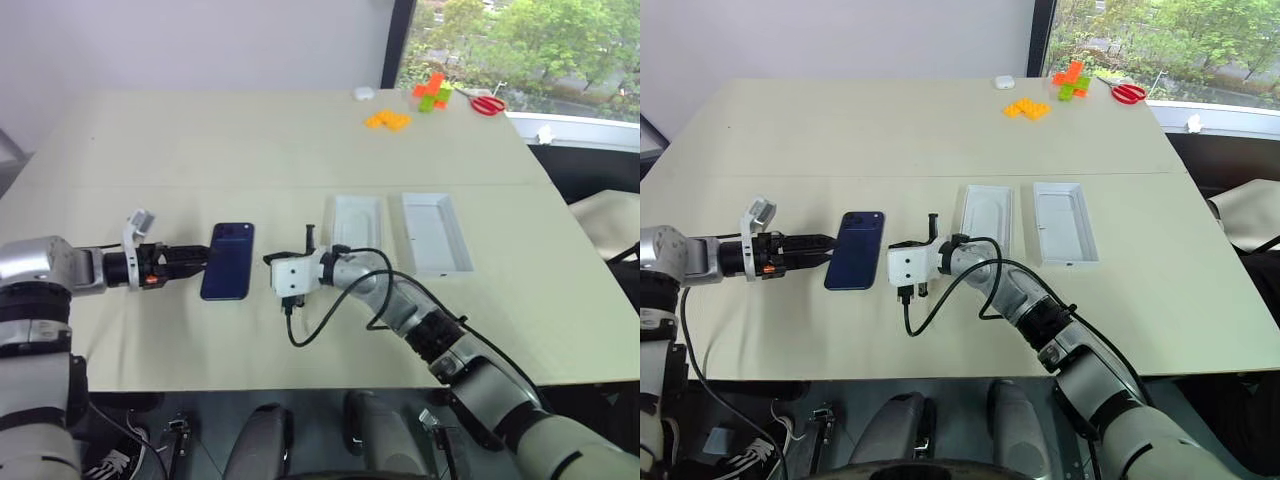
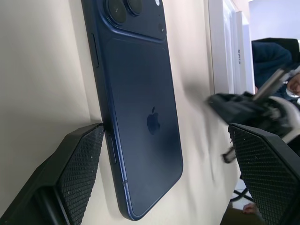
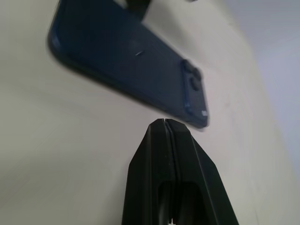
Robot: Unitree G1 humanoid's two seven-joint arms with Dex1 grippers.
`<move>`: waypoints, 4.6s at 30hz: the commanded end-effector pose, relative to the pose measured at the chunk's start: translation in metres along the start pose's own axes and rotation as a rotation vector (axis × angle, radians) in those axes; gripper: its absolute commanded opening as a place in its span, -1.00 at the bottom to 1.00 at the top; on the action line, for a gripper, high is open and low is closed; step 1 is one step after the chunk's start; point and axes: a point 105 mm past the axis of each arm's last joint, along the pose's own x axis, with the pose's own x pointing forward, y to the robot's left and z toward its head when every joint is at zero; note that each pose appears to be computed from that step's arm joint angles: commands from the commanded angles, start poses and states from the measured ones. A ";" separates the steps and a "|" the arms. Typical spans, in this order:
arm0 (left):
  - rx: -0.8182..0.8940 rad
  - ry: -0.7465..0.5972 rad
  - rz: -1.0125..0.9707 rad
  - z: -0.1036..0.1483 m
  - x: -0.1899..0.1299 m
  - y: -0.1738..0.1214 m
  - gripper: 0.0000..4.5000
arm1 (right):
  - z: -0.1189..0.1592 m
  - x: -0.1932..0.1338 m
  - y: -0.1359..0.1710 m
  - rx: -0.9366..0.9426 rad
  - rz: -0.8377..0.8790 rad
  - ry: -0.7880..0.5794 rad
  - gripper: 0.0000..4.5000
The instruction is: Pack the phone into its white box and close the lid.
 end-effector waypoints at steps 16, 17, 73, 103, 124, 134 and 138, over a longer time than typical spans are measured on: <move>-0.101 0.067 0.050 -0.021 0.018 0.015 1.00 | -0.006 0.028 -0.014 -0.047 0.083 0.158 -0.99; -0.100 0.066 0.051 -0.020 0.018 0.014 1.00 | -0.004 0.029 -0.015 -0.037 0.086 0.158 -0.99; -0.015 -0.158 -0.080 -0.001 0.017 -0.018 -0.98 | 0.045 0.004 -0.051 0.495 0.076 -0.108 -1.00; 0.149 -0.010 -0.502 0.029 0.118 -0.144 -1.00 | -0.027 -0.207 -0.064 0.812 -0.097 -0.064 0.98; 0.274 0.090 -0.475 0.021 0.180 -0.154 -1.00 | -0.036 -0.215 -0.047 0.831 -0.071 0.001 0.98; 0.293 0.119 -0.440 0.008 0.194 -0.149 -1.00 | -0.035 -0.213 -0.045 0.821 -0.094 0.012 0.98; 0.305 0.122 -0.414 0.005 0.199 -0.147 -0.55 | -0.036 -0.214 -0.044 0.807 -0.101 0.028 1.00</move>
